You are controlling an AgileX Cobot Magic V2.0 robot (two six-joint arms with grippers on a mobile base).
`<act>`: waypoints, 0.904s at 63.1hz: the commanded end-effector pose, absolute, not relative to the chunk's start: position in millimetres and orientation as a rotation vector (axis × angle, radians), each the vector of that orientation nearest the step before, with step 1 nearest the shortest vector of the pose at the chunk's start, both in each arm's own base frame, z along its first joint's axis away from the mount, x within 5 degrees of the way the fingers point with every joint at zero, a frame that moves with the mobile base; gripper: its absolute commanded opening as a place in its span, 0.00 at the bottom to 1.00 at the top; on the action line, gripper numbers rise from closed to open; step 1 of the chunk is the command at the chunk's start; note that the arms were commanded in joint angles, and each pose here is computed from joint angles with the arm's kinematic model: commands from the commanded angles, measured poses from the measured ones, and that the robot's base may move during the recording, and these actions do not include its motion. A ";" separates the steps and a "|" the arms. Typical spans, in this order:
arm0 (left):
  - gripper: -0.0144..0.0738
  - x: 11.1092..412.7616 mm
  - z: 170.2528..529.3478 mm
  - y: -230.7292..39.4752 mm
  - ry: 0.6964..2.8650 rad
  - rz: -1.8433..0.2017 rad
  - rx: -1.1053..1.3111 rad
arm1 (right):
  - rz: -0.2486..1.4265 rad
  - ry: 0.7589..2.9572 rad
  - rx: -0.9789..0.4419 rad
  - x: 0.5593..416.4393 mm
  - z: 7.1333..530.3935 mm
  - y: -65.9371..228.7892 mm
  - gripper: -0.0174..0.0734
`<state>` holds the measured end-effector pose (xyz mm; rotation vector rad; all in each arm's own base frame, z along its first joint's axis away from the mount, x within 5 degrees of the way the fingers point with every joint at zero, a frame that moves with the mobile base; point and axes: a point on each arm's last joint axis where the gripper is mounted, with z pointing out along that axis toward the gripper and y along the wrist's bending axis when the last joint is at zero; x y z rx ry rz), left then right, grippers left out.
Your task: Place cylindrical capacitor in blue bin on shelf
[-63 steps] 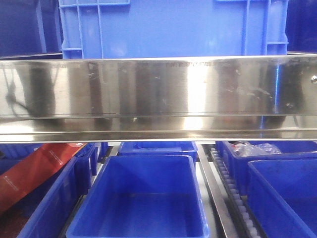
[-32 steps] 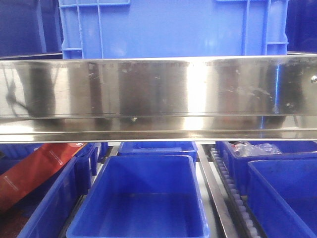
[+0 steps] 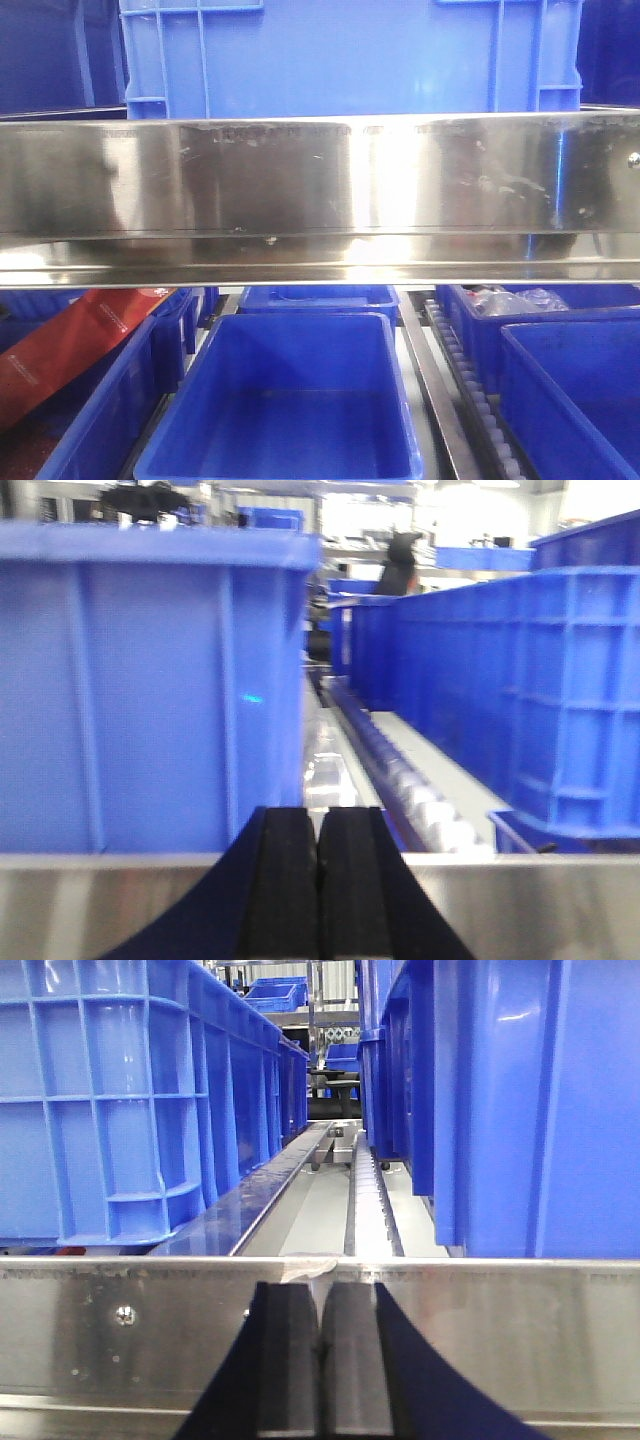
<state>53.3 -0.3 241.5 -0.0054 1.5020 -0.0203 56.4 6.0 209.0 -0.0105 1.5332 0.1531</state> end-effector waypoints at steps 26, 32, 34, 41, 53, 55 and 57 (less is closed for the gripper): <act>0.04 56.1 213.2 1.6 1.483 0.001 -0.040 | 0.147 1.520 -0.016 56.1 210.0 5.9 0.01; 0.04 56.0 214.5 2.2 1.468 0.011 -0.048 | 0.147 1.520 -0.016 56.1 210.0 5.9 0.01; 0.04 56.0 214.5 2.3 1.468 0.012 -0.050 | 0.147 1.520 -0.016 56.1 210.0 5.9 0.01; 0.04 56.0 214.5 2.3 1.468 0.012 -0.050 | 0.147 1.520 -0.016 56.1 210.0 5.9 0.01; 0.04 56.0 214.5 2.3 1.468 0.012 -0.050 | 0.147 1.520 -0.016 56.1 210.0 5.9 0.01; 0.04 56.0 214.5 2.3 1.468 0.012 -0.050 | 0.147 1.520 -0.016 56.1 210.0 5.9 0.01; 0.04 56.0 214.5 2.3 1.468 0.012 -0.050 | 0.147 1.520 -0.016 56.1 210.0 5.9 0.01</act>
